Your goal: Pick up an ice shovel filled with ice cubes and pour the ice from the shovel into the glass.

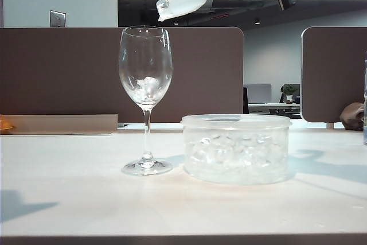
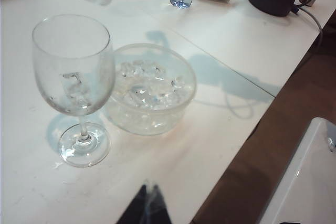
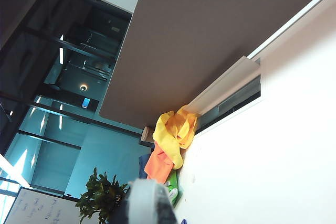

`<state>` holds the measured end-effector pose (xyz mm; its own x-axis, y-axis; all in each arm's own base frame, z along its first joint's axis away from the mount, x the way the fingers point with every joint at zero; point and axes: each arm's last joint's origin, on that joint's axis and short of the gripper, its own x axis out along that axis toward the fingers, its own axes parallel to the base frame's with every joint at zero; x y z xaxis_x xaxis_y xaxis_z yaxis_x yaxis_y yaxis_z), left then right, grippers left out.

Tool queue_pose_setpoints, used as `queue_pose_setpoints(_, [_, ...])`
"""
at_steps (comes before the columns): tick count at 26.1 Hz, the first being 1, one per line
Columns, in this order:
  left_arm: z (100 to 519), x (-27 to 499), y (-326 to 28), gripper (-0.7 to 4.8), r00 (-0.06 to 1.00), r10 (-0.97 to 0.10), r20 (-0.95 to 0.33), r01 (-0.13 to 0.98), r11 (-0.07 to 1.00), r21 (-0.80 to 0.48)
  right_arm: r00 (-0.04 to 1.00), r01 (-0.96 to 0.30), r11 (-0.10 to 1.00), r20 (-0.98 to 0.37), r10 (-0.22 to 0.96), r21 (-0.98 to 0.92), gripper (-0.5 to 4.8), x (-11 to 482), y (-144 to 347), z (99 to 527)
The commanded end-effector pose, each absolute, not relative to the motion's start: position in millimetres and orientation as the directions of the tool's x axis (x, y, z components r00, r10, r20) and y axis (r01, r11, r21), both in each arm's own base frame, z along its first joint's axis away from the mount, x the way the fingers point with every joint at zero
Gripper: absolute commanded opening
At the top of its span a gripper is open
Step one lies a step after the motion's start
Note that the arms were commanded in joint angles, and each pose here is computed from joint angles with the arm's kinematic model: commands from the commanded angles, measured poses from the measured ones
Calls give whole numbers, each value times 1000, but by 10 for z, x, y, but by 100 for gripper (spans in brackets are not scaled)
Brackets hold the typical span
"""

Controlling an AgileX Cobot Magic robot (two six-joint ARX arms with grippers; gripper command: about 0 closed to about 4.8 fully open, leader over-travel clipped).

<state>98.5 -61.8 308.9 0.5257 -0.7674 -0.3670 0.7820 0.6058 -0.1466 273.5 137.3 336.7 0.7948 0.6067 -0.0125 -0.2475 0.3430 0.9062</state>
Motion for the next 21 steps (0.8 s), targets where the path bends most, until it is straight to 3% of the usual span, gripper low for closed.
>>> queue_pose_setpoints(1, [3113,984,-619,-5,527,-773,-352,787,601,-140,792,-276,335,16,611,901,-6,2729,1371,3418])
queue_pose_setpoints(21, [3113,984,-620,-6,527,-773,-352,787,601,-140,788,-293,359,11,616,886,-5,2738,1378,3563])
